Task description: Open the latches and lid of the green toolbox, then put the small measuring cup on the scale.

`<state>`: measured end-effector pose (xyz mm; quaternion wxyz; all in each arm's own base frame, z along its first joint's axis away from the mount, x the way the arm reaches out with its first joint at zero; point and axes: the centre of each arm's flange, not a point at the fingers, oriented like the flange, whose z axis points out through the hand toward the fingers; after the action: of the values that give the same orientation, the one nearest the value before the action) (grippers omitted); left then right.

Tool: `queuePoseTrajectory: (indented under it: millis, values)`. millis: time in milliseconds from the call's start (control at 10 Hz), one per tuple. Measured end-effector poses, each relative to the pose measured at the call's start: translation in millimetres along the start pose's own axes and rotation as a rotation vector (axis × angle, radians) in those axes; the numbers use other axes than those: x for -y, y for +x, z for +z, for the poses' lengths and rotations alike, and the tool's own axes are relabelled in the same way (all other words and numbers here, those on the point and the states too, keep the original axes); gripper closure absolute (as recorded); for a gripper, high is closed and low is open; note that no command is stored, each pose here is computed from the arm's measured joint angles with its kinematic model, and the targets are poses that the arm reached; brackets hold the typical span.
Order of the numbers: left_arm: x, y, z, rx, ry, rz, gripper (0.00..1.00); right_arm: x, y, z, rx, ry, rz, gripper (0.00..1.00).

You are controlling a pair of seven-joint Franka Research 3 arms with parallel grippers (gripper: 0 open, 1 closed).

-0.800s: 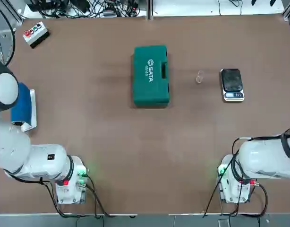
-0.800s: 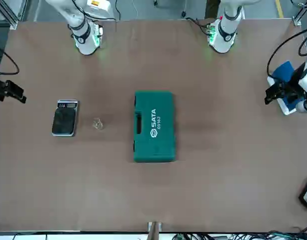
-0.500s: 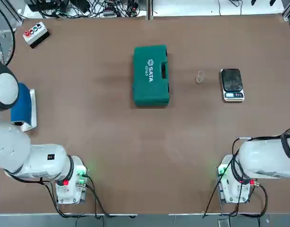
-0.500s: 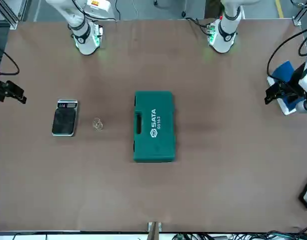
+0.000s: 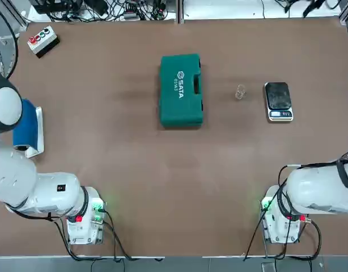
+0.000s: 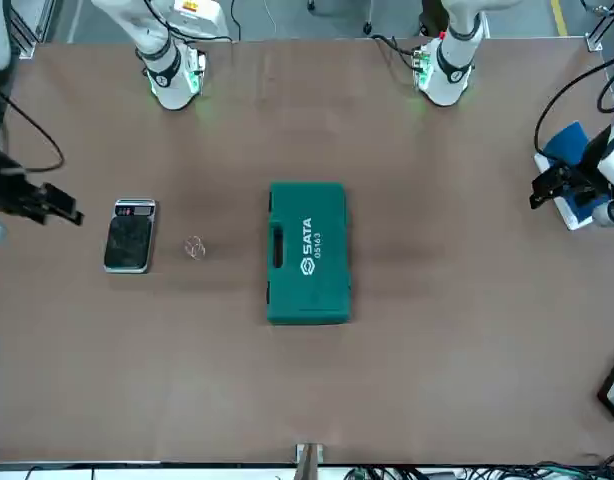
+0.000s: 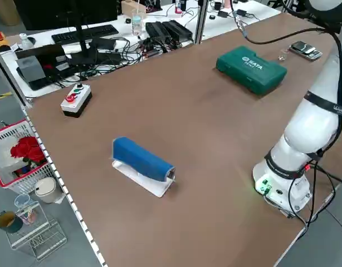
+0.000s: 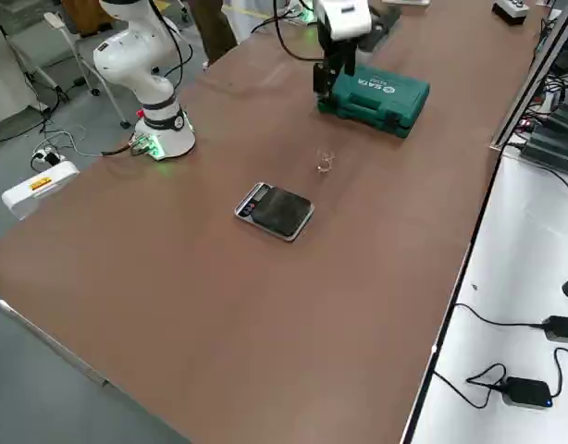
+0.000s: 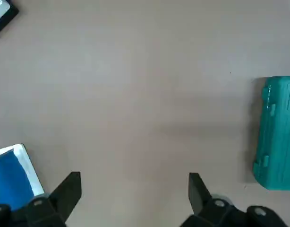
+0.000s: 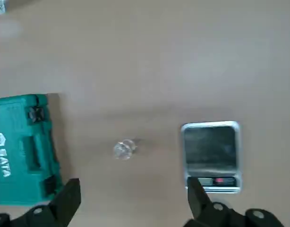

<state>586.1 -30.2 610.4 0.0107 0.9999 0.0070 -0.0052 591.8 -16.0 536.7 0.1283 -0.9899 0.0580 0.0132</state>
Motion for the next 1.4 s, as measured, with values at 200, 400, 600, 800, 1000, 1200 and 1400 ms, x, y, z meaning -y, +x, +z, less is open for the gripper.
queuePoseTrajectory:
  millis: [200, 400, 600, 800, 1000, 1200, 1400]
  values:
    - [2, 3, 20, 0.038, 0.001, -0.020, 0.04, 14, 3, 55, 0.075, 0.172, 0.045, 0.00]
    - [5, 10, 42, 0.077, 0.002, -0.043, 0.20, 50, -7, 97, 0.129, 0.314, 0.064, 0.00]
    - [6, 13, 62, 0.116, 0.004, -0.046, 0.43, 84, -21, 141, 0.161, 0.441, 0.054, 0.00]
    - [5, 13, 78, 0.129, 0.005, -0.052, 0.67, 81, -30, 193, 0.177, 0.584, 0.016, 0.00]
    - [1, 14, 89, 0.137, -0.003, -0.085, 0.92, 70, -40, 246, 0.172, 0.729, -0.044, 0.00]
    - [-4, 14, 109, 0.149, -0.060, -0.101, 0.98, 71, -48, 297, 0.125, 0.838, -0.082, 0.00]
    - [-21, 7, 156, 0.130, -0.087, -0.091, 0.99, 86, -58, 341, 0.103, 0.859, -0.095, 0.00]
